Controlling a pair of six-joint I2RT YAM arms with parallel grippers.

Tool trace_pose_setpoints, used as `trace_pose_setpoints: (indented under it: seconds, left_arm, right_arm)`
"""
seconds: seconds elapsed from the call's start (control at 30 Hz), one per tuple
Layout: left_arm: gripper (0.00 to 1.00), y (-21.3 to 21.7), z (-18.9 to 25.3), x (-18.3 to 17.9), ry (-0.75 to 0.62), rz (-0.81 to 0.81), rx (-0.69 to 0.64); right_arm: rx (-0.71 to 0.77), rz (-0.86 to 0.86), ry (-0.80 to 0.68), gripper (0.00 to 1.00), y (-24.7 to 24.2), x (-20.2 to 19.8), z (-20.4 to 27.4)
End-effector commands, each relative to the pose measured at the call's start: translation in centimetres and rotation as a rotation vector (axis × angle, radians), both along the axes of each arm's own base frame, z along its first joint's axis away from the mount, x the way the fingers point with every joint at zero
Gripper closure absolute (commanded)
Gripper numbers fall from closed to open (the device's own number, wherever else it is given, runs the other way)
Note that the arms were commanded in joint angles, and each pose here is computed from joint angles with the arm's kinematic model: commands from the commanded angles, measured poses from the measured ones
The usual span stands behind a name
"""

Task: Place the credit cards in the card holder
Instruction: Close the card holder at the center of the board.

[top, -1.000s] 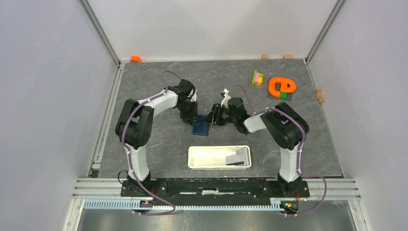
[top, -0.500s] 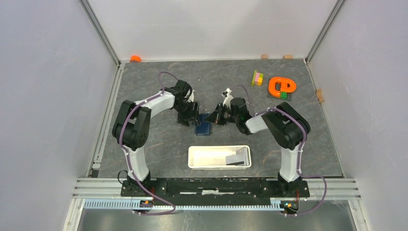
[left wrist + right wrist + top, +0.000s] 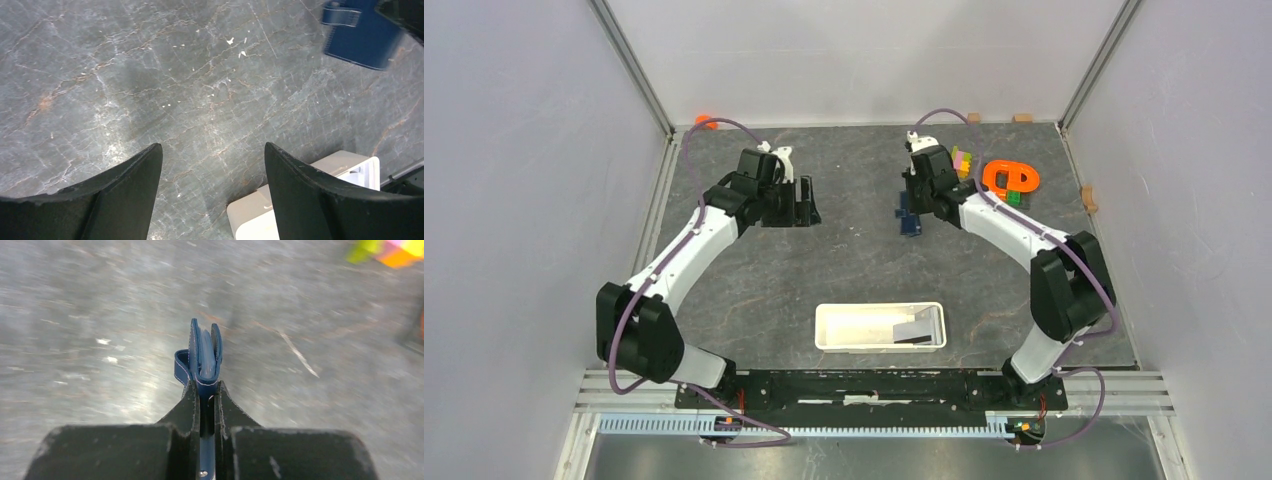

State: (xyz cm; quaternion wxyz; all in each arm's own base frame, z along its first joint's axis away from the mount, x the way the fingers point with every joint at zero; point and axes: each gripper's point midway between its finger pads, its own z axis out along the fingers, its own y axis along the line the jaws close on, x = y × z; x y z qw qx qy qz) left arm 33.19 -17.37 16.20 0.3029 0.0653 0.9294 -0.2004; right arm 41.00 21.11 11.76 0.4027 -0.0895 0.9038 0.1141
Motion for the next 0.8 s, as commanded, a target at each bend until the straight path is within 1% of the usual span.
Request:
trace_pose_setpoints:
  seconds: [0.0,0.07,0.13,0.27,0.43,0.57,0.6,0.67,0.73,0.77]
  left_arm:
    - [0.19,1.4,-0.6,0.5,-0.027,0.029,0.030]
    - [0.19,1.3,-0.4,0.4,-0.025,0.029,0.016]
    - [0.19,1.3,-0.2,0.4,-0.029,0.032,0.009]
    - [0.19,1.4,0.0,0.3,-0.038,0.035,0.009]
    - [0.19,1.8,0.2,0.4,-0.047,0.046,0.018]
    - [0.19,2.3,0.1,0.4,-0.048,0.065,0.032]
    - [0.19,2.5,0.1,0.5,-0.048,0.073,0.035]
    - [0.19,2.9,0.1,0.6,-0.049,0.087,0.039]
    - [0.19,3.2,0.1,0.7,-0.049,0.097,0.041]
    - [0.19,3.3,0.2,0.7,-0.051,0.102,0.043]
  right_arm:
    - [-0.457,-0.107,0.102,1.00,-7.5,-2.5,0.7]
    - [-0.579,-0.146,0.105,1.00,-8.5,-2.7,1.3]
    - [-0.667,-0.158,0.112,1.00,-8.4,-2.9,1.4]
    - [-0.813,-0.146,0.147,1.00,-6.7,-2.8,0.2]
    - [-0.908,-0.107,0.172,1.00,-2.6,-1.7,-2.7]
    - [-0.885,-0.048,0.171,0.99,1.5,-1.6,-4.2]
    - [-0.865,-0.028,0.165,0.96,2.7,-1.8,-4.5]
    - [-0.797,0.020,0.185,0.85,4.5,-2.2,-5.6]
    - [-0.732,0.046,0.214,0.76,5.7,-2.6,-6.6]
    - [-0.713,0.055,0.220,0.69,6.1,-2.8,-6.8]
